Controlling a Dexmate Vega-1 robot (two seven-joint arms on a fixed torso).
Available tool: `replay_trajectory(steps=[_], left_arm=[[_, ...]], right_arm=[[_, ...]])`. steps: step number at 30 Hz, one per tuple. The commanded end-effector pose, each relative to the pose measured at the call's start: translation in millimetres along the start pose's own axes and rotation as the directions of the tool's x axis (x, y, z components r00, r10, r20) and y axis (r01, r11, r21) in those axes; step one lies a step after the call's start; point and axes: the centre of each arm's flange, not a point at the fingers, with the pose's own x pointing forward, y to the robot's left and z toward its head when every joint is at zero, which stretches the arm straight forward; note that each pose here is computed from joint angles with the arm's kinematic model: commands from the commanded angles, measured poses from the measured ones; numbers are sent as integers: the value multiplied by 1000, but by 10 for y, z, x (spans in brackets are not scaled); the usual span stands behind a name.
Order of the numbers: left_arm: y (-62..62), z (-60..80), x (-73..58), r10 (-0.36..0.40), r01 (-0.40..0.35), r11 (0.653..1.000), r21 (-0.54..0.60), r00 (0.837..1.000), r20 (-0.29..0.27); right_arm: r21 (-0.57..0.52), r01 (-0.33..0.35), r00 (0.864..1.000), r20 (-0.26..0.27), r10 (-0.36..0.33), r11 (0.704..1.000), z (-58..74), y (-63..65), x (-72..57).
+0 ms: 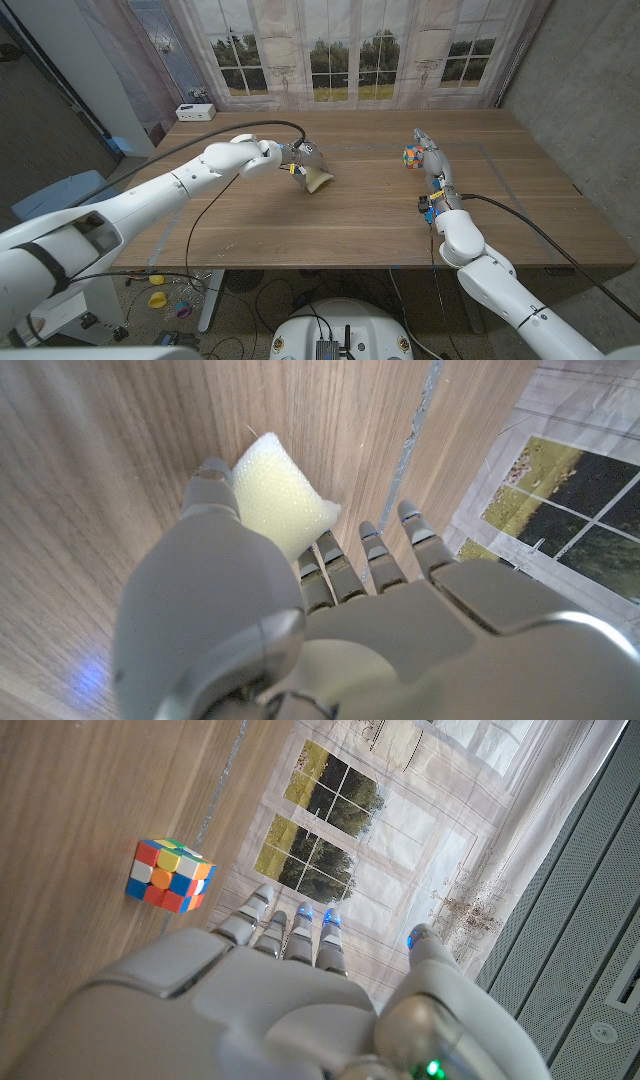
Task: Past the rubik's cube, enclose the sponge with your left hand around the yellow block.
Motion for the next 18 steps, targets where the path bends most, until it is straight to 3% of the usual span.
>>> replay_trajectory(steps=[1,18], left_arm=[[-51,44,110,-40,40,999,-14,999,26],[-113,116,156,-67,66,997,-33,998,-13]], right_arm=[[6,-1,1000,-5,1,1000,-15,-13,65],[0,-1,1000,-4,1,1000,18,-48,66]])
